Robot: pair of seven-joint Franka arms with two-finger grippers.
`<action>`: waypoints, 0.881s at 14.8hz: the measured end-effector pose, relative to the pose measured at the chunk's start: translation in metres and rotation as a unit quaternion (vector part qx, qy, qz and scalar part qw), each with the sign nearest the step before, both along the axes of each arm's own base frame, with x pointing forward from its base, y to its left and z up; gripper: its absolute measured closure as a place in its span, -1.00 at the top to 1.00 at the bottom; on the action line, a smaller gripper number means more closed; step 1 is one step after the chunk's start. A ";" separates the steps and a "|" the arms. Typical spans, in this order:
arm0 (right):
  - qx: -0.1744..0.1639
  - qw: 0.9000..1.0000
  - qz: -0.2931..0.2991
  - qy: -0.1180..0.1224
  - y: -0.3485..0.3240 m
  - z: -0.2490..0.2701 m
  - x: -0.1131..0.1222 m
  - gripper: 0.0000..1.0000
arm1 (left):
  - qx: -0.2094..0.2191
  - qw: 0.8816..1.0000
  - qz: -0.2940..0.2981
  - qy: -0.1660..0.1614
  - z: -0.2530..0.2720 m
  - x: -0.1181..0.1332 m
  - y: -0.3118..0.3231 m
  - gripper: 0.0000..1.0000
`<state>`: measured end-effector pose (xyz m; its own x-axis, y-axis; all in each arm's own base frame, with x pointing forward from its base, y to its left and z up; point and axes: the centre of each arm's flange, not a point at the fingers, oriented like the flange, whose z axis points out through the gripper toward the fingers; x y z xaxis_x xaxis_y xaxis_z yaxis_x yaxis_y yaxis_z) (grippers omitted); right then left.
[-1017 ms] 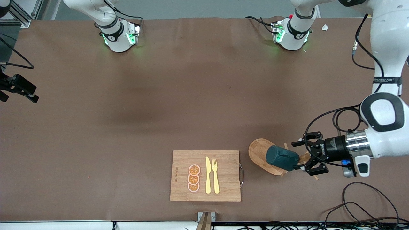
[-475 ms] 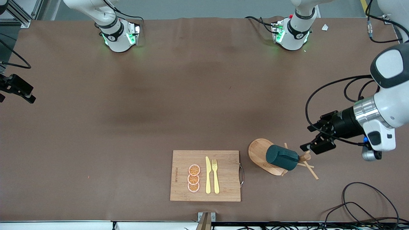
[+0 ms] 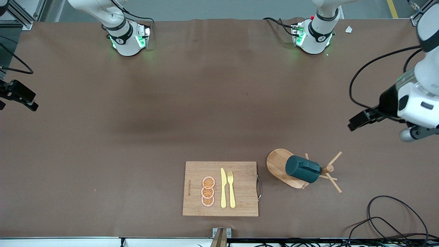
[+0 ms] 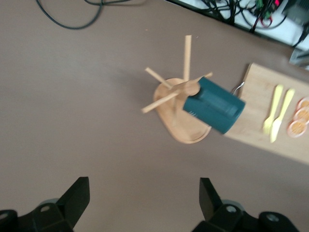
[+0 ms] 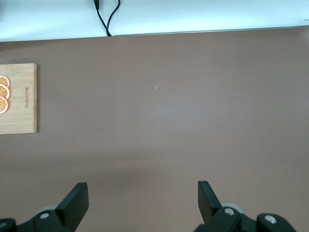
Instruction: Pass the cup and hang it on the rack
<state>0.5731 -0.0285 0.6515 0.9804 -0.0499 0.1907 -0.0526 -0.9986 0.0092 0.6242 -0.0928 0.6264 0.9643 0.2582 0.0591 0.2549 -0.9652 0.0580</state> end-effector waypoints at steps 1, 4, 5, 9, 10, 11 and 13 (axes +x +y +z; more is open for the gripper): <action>0.000 1.000 -0.001 0.007 -0.001 -0.002 -0.001 1.00 | 0.007 1.000 -0.022 -0.008 0.011 -0.005 0.009 1.00; 0.001 1.000 -0.001 0.030 -0.002 -0.007 -0.005 1.00 | 0.033 0.998 -0.060 -0.014 0.041 -0.029 0.011 1.00; 0.001 0.999 0.000 0.035 -0.001 -0.008 -0.006 1.00 | 0.041 0.997 -0.066 -0.003 0.047 -0.040 0.005 1.00; 0.001 0.999 0.001 0.032 0.000 -0.003 -0.006 1.00 | 0.021 0.995 -0.091 0.026 0.056 -0.074 -0.006 1.00; 0.001 0.999 0.001 0.032 0.000 -0.003 -0.006 1.00 | 0.020 0.995 -0.093 0.029 0.055 -0.079 -0.002 1.00; 0.001 1.000 0.000 0.031 -0.001 -0.002 -0.006 1.00 | 0.019 0.995 -0.095 0.033 0.053 -0.084 0.001 1.00; 0.001 1.000 0.000 0.028 -0.001 0.001 -0.006 1.00 | 0.018 0.994 -0.097 0.041 0.046 -0.094 0.001 1.00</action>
